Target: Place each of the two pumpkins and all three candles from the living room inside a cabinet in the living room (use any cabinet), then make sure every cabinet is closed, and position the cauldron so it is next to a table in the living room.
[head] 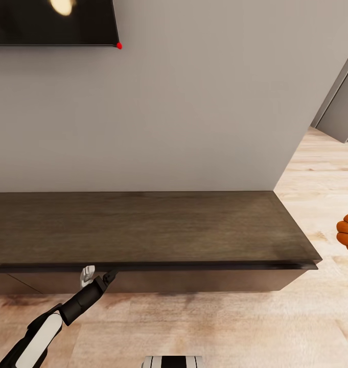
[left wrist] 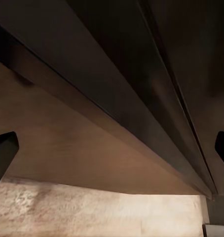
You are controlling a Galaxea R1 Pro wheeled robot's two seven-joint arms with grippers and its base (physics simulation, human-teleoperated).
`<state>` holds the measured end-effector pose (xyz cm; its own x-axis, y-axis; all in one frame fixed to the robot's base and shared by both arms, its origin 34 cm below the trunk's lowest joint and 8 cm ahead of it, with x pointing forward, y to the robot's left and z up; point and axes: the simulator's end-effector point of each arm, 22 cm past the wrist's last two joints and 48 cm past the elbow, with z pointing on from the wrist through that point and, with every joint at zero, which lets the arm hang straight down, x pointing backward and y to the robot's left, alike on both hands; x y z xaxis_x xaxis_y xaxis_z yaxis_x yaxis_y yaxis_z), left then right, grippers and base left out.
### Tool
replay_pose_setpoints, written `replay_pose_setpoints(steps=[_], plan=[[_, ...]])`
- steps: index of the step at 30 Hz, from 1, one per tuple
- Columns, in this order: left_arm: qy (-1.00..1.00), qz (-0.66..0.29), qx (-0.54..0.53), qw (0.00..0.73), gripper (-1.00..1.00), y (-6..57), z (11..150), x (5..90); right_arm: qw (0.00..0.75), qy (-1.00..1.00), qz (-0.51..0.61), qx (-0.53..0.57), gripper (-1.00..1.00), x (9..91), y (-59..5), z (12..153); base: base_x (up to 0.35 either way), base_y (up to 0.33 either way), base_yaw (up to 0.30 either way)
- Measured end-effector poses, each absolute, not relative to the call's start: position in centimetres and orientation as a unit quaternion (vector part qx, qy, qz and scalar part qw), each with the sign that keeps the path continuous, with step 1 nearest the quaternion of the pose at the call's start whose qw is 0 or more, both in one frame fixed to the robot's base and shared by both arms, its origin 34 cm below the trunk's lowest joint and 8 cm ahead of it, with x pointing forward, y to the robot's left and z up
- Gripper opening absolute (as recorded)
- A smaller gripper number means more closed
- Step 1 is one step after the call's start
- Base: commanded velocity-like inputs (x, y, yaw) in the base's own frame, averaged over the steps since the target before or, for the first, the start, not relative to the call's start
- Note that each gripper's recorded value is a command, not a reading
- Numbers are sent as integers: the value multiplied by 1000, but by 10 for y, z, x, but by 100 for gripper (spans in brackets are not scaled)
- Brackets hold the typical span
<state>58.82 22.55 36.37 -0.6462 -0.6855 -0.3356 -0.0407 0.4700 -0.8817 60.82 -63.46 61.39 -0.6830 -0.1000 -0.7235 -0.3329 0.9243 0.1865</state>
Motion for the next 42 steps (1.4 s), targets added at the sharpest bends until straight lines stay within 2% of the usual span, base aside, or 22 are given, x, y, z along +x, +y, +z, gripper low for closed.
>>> replay_pose_setpoints(steps=[26,27,42], plan=[[782,-460,-232,351,100,225,364,588,380,904,153,-120,-100,608,-635,614,17,0,0],[782,-460,-232,351,-100,225,364,588,380,904,153,-120,-100,608,-634,614,0,0,0],[784,-457,-231,350,-100,226,362,588,380,904,153,-120,-100,608,-635,614,0,0,0]])
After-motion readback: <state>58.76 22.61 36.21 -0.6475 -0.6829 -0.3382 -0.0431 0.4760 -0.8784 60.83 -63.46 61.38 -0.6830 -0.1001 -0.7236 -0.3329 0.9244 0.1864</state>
